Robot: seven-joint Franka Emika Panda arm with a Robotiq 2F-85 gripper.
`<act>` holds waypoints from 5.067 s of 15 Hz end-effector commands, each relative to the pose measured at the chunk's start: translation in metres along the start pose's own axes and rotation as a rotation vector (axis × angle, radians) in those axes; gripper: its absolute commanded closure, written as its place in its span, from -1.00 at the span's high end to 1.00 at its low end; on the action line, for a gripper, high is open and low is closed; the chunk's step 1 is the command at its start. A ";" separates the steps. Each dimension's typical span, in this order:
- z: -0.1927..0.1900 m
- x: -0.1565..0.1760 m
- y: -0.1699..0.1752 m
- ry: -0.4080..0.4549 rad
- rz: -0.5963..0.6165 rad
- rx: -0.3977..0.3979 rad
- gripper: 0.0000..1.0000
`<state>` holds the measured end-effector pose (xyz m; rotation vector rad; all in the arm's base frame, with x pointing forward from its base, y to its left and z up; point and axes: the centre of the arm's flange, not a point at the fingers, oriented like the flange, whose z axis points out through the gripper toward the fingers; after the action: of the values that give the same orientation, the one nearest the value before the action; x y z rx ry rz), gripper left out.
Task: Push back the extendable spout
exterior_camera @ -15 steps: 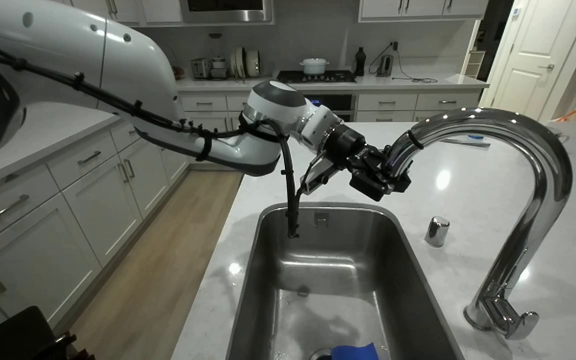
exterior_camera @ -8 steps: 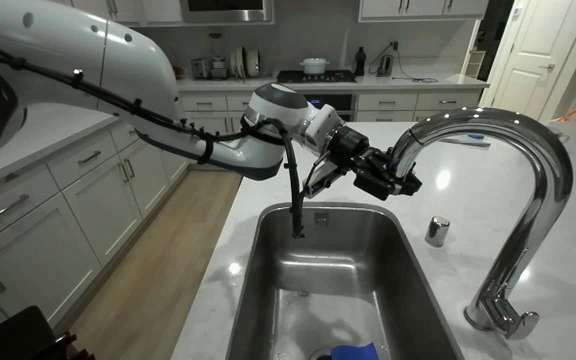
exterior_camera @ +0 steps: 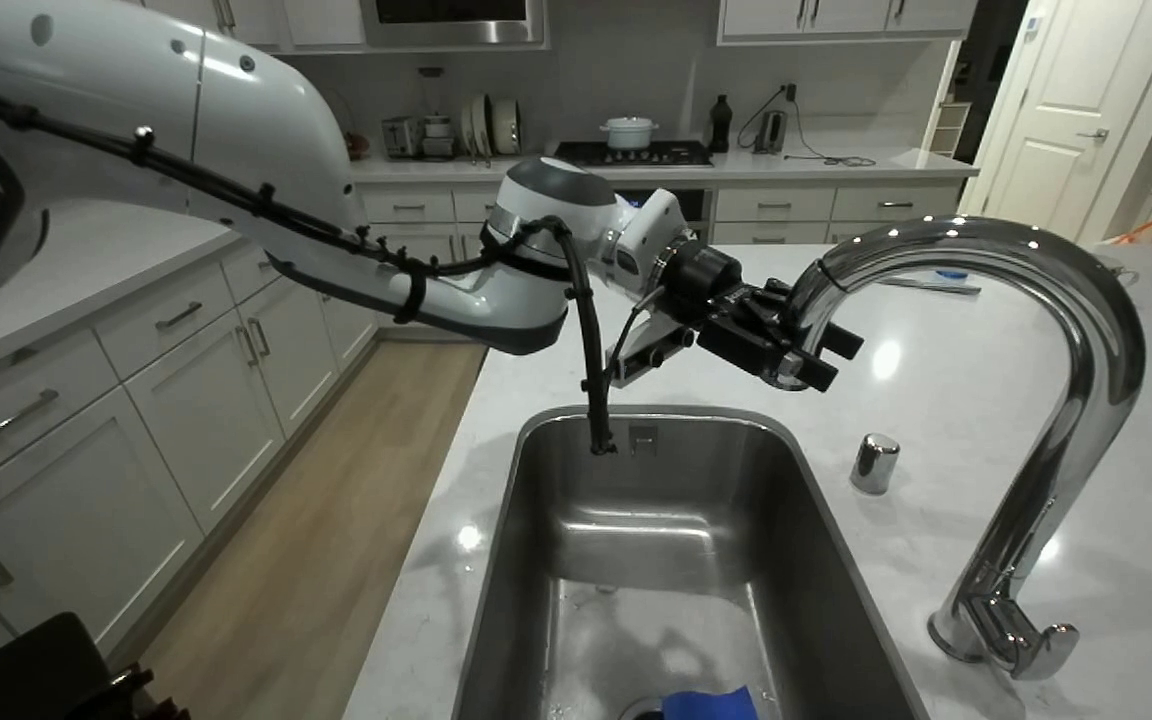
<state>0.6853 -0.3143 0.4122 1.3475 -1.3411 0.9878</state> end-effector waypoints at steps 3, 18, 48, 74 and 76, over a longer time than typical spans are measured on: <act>0.020 0.011 0.010 0.006 -0.220 0.045 1.00; 0.003 0.019 0.041 0.024 -0.333 0.293 1.00; -0.088 0.067 0.131 -0.113 -0.302 0.482 1.00; -0.084 0.172 0.133 -0.462 -0.224 0.501 1.00; -0.084 0.172 0.133 -0.462 -0.224 0.501 1.00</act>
<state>0.5714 -0.2618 0.6091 2.1585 -1.2717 0.9242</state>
